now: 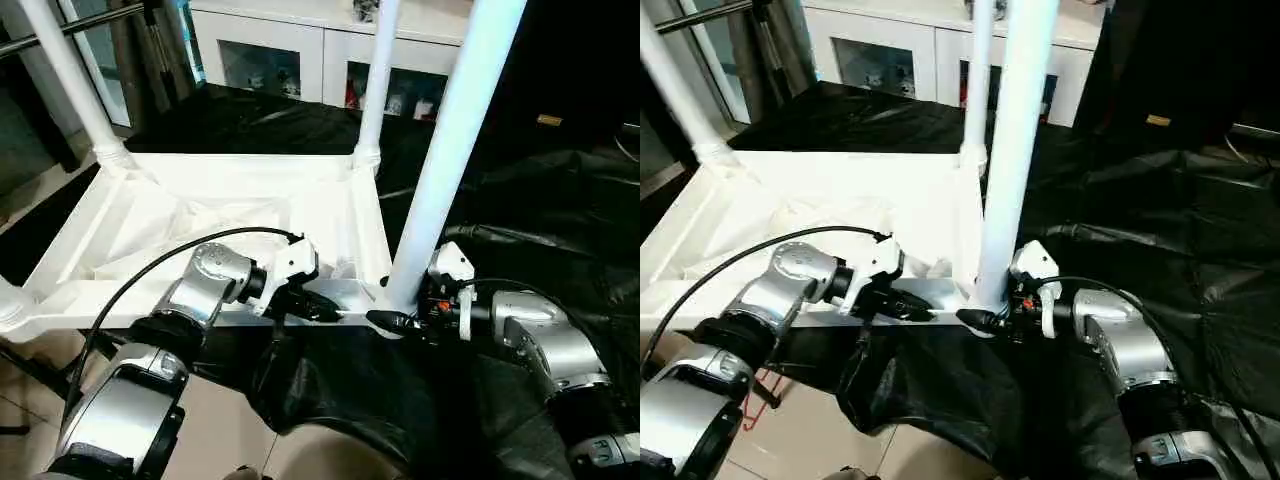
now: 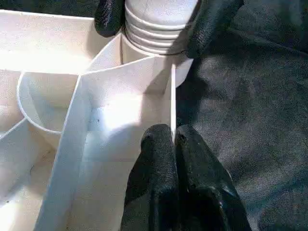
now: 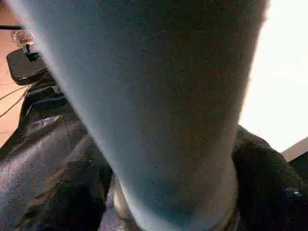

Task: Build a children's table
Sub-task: Rotate leg to tighten

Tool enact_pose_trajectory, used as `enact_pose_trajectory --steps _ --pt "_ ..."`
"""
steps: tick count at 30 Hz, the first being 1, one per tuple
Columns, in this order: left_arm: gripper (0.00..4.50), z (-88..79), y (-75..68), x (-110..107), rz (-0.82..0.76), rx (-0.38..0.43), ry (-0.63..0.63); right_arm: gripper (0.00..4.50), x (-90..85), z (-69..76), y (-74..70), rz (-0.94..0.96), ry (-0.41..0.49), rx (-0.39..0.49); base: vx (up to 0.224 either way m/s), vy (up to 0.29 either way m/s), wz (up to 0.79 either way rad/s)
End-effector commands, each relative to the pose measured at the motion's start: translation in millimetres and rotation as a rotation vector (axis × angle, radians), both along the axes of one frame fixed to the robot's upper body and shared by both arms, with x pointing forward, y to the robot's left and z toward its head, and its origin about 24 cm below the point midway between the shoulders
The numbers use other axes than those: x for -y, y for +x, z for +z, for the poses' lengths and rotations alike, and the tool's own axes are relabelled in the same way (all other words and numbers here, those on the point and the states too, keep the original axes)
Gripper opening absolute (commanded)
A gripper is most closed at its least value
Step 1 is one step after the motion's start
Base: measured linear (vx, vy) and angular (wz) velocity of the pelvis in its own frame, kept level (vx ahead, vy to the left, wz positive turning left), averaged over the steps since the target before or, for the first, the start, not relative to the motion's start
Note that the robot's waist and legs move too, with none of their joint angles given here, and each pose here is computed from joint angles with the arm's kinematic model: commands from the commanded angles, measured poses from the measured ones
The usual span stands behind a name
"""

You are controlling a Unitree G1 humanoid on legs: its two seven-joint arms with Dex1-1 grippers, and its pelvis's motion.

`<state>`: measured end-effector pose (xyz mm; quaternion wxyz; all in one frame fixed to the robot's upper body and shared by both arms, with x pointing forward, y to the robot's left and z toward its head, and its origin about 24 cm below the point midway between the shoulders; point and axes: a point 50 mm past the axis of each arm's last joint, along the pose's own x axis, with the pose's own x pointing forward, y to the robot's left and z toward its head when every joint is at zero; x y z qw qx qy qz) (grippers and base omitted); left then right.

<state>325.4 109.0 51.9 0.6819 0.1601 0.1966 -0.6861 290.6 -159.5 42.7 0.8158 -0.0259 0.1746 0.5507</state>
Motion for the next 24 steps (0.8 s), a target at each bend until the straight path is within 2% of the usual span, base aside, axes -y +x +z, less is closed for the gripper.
enact_pose_trajectory --steps 1,4,8,12,14,16,21,23,24 --pt "0.0 13.9 3.3 16.6 -0.014 0.067 -0.072 3.09 -21.5 -7.4 -8.4 0.079 0.029 -0.035 0.0 0.0 0.0" --pt "0.0 14.2 6.2 21.4 0.032 0.077 -0.088 2.8 -26.6 -10.3 -6.9 0.037 0.038 -0.021 0.0 0.0 0.0" --pt "0.0 15.7 13.1 30.5 0.118 0.101 -0.097 2.73 -32.8 -17.3 1.9 -0.109 0.027 0.006 0.0 0.0 0.0" --pt "0.0 20.9 26.3 50.6 0.284 0.165 -0.108 2.71 -39.4 -31.8 22.4 -0.449 -0.04 -0.001 0.0 0.0 0.0" --pt "0.0 21.4 27.5 53.0 0.303 0.171 -0.109 2.7 -40.4 -33.3 24.2 -0.489 -0.041 -0.011 0.0 0.0 0.0" --pt "0.0 25.3 32.7 68.7 0.408 0.19 -0.136 2.7 -50.5 -36.6 31.0 -0.651 -0.006 -0.047 0.0 0.0 0.0" --pt "0.0 25.3 30.3 76.6 0.392 0.19 -0.151 2.7 -62.7 -33.6 31.6 -0.615 0.005 -0.011 0.0 0.0 0.0" --pt "0.0 24.6 27.8 79.3 0.364 0.192 -0.157 3.4 -67.9 -30.6 31.7 -0.58 0.033 -0.001 0.0 0.0 0.0" --pt "0.0 23.5 24.7 78.9 0.323 0.19 -0.163 3.42 -68.9 -27.8 31.7 -0.558 0.066 -0.01 0.0 0.0 0.0"
